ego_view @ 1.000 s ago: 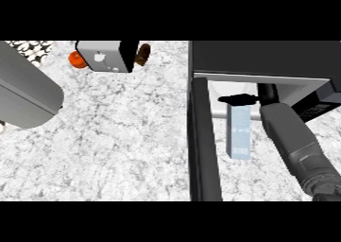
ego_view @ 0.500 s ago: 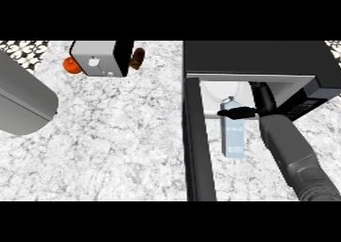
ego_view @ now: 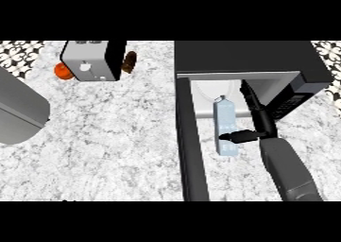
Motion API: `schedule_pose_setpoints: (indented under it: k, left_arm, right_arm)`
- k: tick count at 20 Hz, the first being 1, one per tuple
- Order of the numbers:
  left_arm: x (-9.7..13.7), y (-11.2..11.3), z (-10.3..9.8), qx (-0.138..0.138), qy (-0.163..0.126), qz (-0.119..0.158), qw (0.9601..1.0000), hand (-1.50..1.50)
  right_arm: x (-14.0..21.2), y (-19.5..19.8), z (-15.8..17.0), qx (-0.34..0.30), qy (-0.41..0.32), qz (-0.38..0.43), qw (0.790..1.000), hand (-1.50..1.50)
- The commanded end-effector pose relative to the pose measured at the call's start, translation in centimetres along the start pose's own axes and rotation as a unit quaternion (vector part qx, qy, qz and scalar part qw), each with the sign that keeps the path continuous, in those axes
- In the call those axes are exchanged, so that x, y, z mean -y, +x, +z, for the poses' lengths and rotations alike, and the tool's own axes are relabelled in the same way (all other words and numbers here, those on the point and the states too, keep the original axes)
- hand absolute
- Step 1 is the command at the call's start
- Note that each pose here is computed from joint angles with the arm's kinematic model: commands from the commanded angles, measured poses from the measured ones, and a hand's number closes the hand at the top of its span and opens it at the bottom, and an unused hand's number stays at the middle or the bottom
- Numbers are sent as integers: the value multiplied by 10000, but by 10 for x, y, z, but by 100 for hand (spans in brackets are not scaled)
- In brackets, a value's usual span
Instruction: Pick up the milk, place it into the microwave and close the microwave
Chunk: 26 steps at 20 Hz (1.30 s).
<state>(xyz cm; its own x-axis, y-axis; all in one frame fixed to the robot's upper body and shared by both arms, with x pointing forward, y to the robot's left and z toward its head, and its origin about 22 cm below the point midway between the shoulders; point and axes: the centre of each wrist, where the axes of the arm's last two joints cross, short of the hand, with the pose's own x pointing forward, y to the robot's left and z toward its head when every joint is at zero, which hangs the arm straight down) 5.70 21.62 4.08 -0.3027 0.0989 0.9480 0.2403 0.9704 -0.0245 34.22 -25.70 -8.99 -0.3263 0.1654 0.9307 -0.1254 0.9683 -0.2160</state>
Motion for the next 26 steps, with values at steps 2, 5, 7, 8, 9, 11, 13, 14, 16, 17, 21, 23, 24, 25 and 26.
schedule_pose_setpoints:
  k: [2,5,7,8,9,11,13,14,16,17,21,23,24,25,26]
  left_arm:
    - [17,-4,-14,-284,-378,177,9987,150]
    - [27,-17,-33,-399,-714,-51,9966,150]
    - [31,-17,-36,-458,-831,-21,9955,150]
    - [28,-24,-37,-492,-868,-226,9948,150]
    - [46,-29,-47,-480,-900,-125,9947,150]
    - [36,-20,-60,-464,-909,-230,9945,150]
    - [49,-42,-67,-593,-1136,-353,9911,150]
    - [47,-42,-81,-643,-1143,-497,9901,150]
    - [63,-45,-101,-609,-1298,-633,9876,150]
    - [67,-49,-107,-636,-1489,-660,9846,150]
    - [76,-81,-122,-1301,-2292,-731,9619,150]
    - [100,-95,-132,-1345,-2821,-921,9454,150]
    - [98,-93,-148,-1256,-2905,-1035,9429,150]
    - [112,-95,-145,-1392,-2925,-1116,9395,150]
    - [98,-124,-151,-1451,-2997,-1092,9366,150]
  right_arm:
    - [20,-15,53,-157,51,-349,9993,-150]
    - [13,-18,78,-11,-126,-483,9988,-150]
    - [19,-16,96,-13,58,-443,9990,-150]
    - [30,-17,118,-13,23,-445,9990,-150]
    - [46,-4,95,108,-130,-283,9995,-150]
    - [45,-3,130,41,-138,-338,9993,-150]
    - [47,5,145,-12,-208,-293,9994,-150]
    - [65,12,151,57,-252,-225,9994,-150]
    - [87,26,168,34,-359,31,9993,-150]
    - [68,32,167,42,-517,53,9986,-150]
    - [76,47,195,80,-617,110,9980,-150]
    - [95,58,194,106,-626,200,9978,-150]
    - [108,63,205,63,-618,175,9979,-150]
    - [114,70,216,60,-661,258,9975,-150]
    - [112,71,207,78,-682,313,9972,-150]
